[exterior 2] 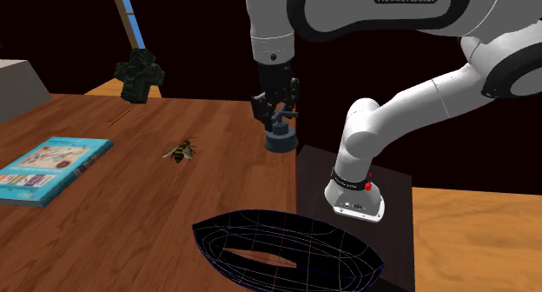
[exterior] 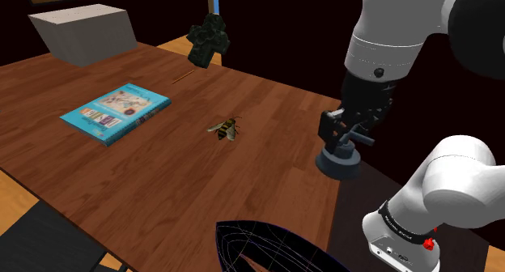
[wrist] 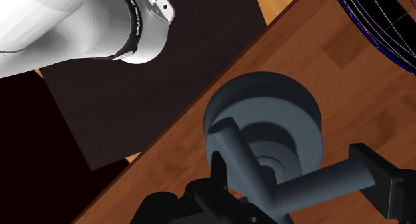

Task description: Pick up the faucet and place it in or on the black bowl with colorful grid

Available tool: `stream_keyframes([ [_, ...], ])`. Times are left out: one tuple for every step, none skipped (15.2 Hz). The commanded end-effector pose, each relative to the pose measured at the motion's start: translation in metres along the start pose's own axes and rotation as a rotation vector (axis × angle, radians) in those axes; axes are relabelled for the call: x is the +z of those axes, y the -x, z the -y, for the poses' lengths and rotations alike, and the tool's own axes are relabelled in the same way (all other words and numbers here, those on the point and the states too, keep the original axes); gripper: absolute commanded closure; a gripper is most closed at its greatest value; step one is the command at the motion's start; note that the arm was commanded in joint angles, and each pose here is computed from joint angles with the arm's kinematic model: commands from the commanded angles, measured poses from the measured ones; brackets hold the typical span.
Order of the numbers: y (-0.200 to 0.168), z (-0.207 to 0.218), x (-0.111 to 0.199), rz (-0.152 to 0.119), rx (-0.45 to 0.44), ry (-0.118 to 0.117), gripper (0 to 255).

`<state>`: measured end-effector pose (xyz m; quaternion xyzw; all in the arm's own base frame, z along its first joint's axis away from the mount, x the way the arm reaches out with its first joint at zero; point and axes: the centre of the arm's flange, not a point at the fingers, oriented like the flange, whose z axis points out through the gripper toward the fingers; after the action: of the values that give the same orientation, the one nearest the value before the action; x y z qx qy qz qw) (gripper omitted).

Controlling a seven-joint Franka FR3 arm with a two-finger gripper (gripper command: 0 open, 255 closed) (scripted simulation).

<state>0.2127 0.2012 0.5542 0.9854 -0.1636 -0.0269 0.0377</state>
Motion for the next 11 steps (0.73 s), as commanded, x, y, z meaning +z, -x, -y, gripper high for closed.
stream_keyframes([
  [0.019,0.02,-0.003,0.001,0.001,-0.001,255],
  [0.029,0.029,-0.004,0.001,0.001,-0.001,255],
  [0.038,0.039,-0.005,0.001,0.001,-0.001,255],
  [0.047,0.048,-0.006,0.001,0.001,-0.001,255],
  [0.057,0.057,-0.007,0.001,0.001,-0.001,255],
  [0.066,0.066,-0.009,0.001,0.001,-0.001,255],
  [0.076,0.075,-0.01,0.001,0.001,-0.001,255],
  [0.085,0.084,-0.011,0.001,0.001,-0.001,255],
  [0.095,0.094,-0.012,0.001,0.001,-0.001,255],
  [0.104,0.103,-0.013,0.001,0.001,-0.001,255],
  [0.113,0.112,-0.014,0.001,0.001,-0.001,255],
])
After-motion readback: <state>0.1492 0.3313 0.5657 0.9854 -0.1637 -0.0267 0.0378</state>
